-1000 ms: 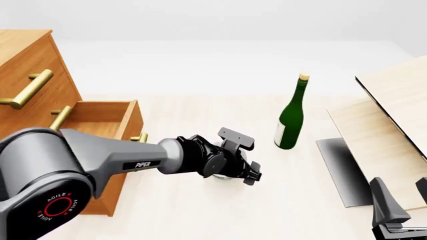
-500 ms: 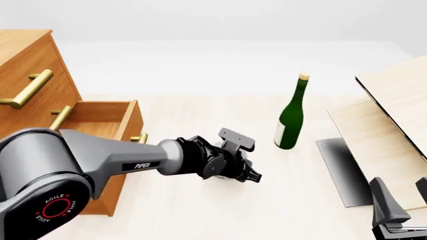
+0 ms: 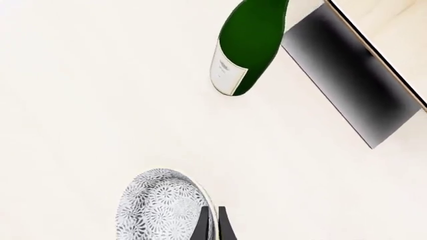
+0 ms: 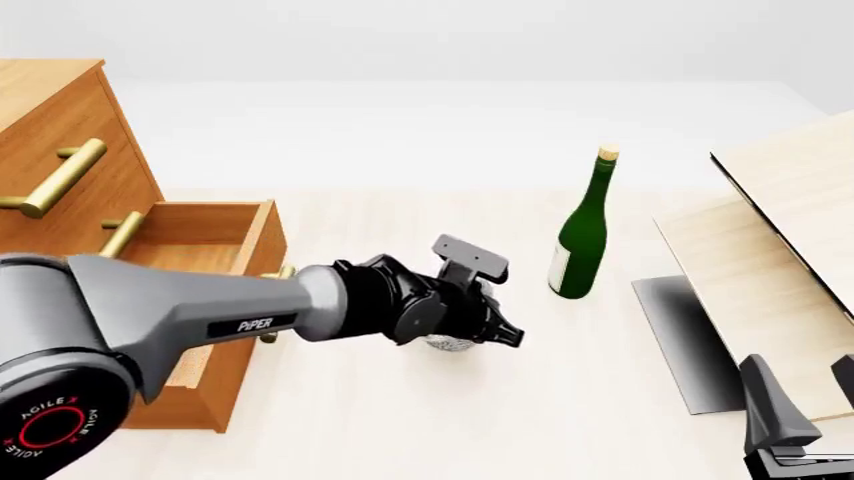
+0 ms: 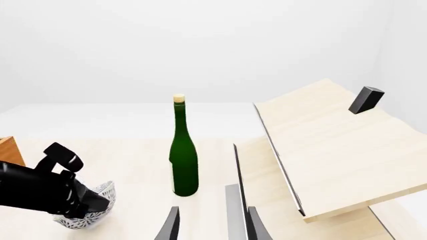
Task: Put the bowl in the bottom drawer of the cabinet.
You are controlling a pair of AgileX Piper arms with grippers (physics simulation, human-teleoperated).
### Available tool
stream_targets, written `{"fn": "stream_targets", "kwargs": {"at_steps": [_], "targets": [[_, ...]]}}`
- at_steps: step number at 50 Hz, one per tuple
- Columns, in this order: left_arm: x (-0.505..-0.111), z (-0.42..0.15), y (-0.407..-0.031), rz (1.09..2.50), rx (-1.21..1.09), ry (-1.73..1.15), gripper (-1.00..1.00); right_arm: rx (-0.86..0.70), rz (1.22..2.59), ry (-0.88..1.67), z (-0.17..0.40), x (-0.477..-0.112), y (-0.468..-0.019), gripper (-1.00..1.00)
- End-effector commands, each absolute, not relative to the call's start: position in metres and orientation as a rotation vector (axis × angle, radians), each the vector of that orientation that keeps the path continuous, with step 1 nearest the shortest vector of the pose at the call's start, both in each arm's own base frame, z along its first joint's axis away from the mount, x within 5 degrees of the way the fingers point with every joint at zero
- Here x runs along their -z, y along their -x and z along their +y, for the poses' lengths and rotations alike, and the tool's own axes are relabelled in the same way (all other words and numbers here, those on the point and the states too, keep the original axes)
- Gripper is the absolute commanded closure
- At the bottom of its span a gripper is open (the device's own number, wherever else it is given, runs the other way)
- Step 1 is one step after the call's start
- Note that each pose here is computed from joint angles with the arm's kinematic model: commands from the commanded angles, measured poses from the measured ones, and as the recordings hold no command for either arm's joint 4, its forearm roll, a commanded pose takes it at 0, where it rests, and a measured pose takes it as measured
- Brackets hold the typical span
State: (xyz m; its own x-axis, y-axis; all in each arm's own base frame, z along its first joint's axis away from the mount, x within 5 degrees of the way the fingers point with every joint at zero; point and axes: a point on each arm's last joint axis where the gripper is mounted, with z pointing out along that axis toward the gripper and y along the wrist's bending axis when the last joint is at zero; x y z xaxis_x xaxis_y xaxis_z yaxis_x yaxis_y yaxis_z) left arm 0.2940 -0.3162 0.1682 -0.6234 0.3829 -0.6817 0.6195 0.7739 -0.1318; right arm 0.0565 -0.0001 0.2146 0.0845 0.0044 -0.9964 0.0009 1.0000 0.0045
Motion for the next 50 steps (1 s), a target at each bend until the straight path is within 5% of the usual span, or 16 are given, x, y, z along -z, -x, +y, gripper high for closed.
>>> {"fn": "stream_targets", "kwargs": {"at_steps": [1, 50], "targets": [[-0.197, -0.313, -0.289, 2.260, 0.517, -0.714, 1.00, -0.003, 1.486, -0.004, 0.000, -0.215, -0.057, -1.00], [-0.285, -0.233, -0.279, 2.112, 0.511, -0.551, 1.00, -0.003, 1.486, -0.004, 0.000, -0.215, -0.057, -1.00]]}}
